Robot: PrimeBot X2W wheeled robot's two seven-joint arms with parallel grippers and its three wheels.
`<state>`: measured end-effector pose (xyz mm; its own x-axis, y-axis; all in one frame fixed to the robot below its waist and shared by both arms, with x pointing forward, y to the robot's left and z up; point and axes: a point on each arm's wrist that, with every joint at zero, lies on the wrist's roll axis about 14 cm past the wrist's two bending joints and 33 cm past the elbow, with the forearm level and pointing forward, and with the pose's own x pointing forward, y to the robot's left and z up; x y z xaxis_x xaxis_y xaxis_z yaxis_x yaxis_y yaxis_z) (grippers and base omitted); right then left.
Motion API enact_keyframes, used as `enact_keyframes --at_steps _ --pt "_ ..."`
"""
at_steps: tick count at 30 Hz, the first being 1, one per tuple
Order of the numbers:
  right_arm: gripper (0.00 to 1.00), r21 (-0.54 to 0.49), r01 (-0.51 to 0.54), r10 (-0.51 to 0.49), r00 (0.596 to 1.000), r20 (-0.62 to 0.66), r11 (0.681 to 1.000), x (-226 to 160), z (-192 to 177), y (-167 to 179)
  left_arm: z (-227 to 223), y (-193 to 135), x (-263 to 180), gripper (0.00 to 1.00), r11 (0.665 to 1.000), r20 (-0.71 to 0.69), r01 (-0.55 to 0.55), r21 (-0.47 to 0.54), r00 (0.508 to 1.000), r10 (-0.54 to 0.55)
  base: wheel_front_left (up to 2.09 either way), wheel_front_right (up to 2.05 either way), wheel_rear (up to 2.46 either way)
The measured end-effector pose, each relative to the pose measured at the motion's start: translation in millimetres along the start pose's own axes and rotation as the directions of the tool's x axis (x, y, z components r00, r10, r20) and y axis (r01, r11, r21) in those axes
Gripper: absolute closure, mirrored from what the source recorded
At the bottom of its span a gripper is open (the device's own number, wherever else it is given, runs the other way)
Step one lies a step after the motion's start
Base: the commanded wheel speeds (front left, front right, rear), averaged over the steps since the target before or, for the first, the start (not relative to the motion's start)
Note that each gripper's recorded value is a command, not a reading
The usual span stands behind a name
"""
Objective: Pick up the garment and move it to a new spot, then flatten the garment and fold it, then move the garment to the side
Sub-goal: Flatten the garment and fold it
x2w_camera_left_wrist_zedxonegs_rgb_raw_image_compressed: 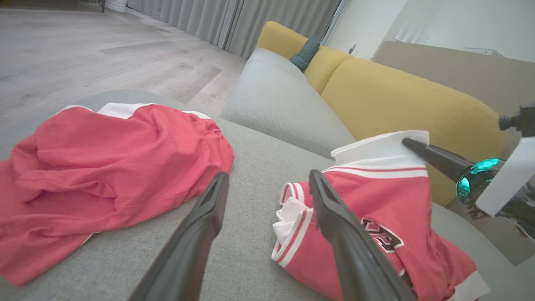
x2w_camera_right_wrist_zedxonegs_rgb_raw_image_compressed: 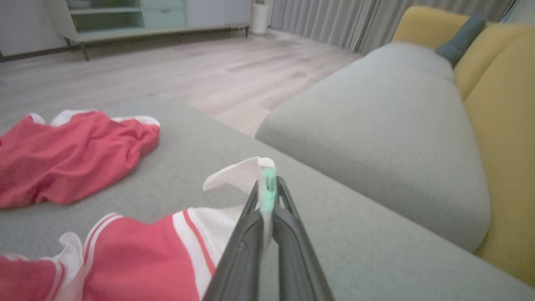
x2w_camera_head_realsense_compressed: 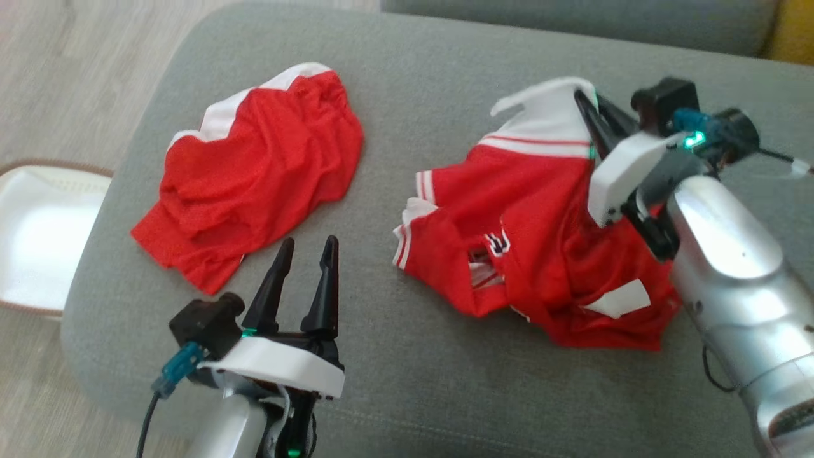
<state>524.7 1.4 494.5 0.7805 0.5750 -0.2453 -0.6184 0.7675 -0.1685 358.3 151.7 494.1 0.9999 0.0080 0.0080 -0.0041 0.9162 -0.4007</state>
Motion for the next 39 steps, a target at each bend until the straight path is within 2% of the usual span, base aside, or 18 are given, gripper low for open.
enact_keyframes --at_steps 5,7,9,11,12,17,21,28,29,30,35,39 --pt "1.00 -0.048 0.045 -0.034 0.976 0.217 0.998 -14.7 76.3 -21.6 4.2 -11.7 -0.3 0.00 0.999 0.015 0.037 -0.006 0.999 -0.037 0.00 0.00 0.00" --pt "1.00 -0.070 0.070 -0.042 0.938 0.344 0.995 -26.5 118.5 -30.2 5.1 -15.7 -1.4 0.00 0.999 0.019 0.050 -0.008 0.999 -0.050 0.00 0.00 0.00" --pt "1.00 -0.089 0.091 -0.039 0.883 0.467 0.992 -41.2 159.2 -35.0 4.9 -17.8 -3.8 0.00 0.998 0.019 0.055 -0.011 0.998 -0.055 0.00 0.00 0.00" --pt "1.00 -0.101 0.104 -0.037 0.852 0.522 0.989 -50.4 180.8 -37.6 4.1 -18.6 -5.9 0.00 0.998 0.017 0.057 -0.013 0.998 -0.057 0.00 0.00 0.00" --pt "1.00 -0.101 0.107 -0.038 0.850 0.526 0.989 -50.9 183.1 -38.6 4.5 -18.7 -6.2 0.00 0.998 0.018 0.057 -0.012 0.998 -0.057 0.00 0.00 0.00" --pt "1.00 -0.123 0.126 -0.063 0.905 0.422 0.984 -35.2 153.5 -53.9 4.7 -14.4 -9.3 0.00 0.999 0.018 0.042 -0.011 0.999 -0.042 0.00 0.00 0.00" --pt "1.00 -0.127 0.144 -0.092 0.933 0.348 0.981 -17.3 133.3 -71.2 1.6 -8.0 -12.3 0.00 1.000 0.007 0.019 -0.007 1.000 -0.019 0.00 0.00 0.00" --pt "1.00 -0.110 0.209 -0.175 0.949 0.261 0.972 18.4 128.2 -115.0 0.5 14.5 -13.0 0.00 0.998 -0.002 -0.057 -0.008 0.998 0.057 0.00 0.00 0.00" --pt "0.75 -0.110 0.209 -0.175 0.949 0.261 0.972 18.4 128.2 -115.0 0.5 14.5 -13.0 0.00 0.998 -0.002 -0.057 -0.008 0.998 0.057 0.00 0.00 0.00" --pt "0.00 -0.106 0.216 -0.185 0.951 0.247 0.971 23.6 124.9 -120.0 0.9 17.3 -11.7 0.00 0.998 -0.002 -0.065 -0.007 0.998 0.065 0.00 0.00 0.00" --pt "0.00 -0.142 0.285 -0.280 0.958 0.056 0.948 37.1 72.0 -156.6 -3.8 27.1 -6.9 0.00 0.995 -0.020 -0.095 0.001 0.995 0.095 0.00 0.00 0.00" --pt "0.00 -0.104 0.322 -0.322 0.947 0.020 0.941 30.8 52.3 -168.9 -6.3 24.6 -2.2 0.00 0.996 -0.027 -0.088 -0.009 0.996 0.087 0.00 0.00 0.00"
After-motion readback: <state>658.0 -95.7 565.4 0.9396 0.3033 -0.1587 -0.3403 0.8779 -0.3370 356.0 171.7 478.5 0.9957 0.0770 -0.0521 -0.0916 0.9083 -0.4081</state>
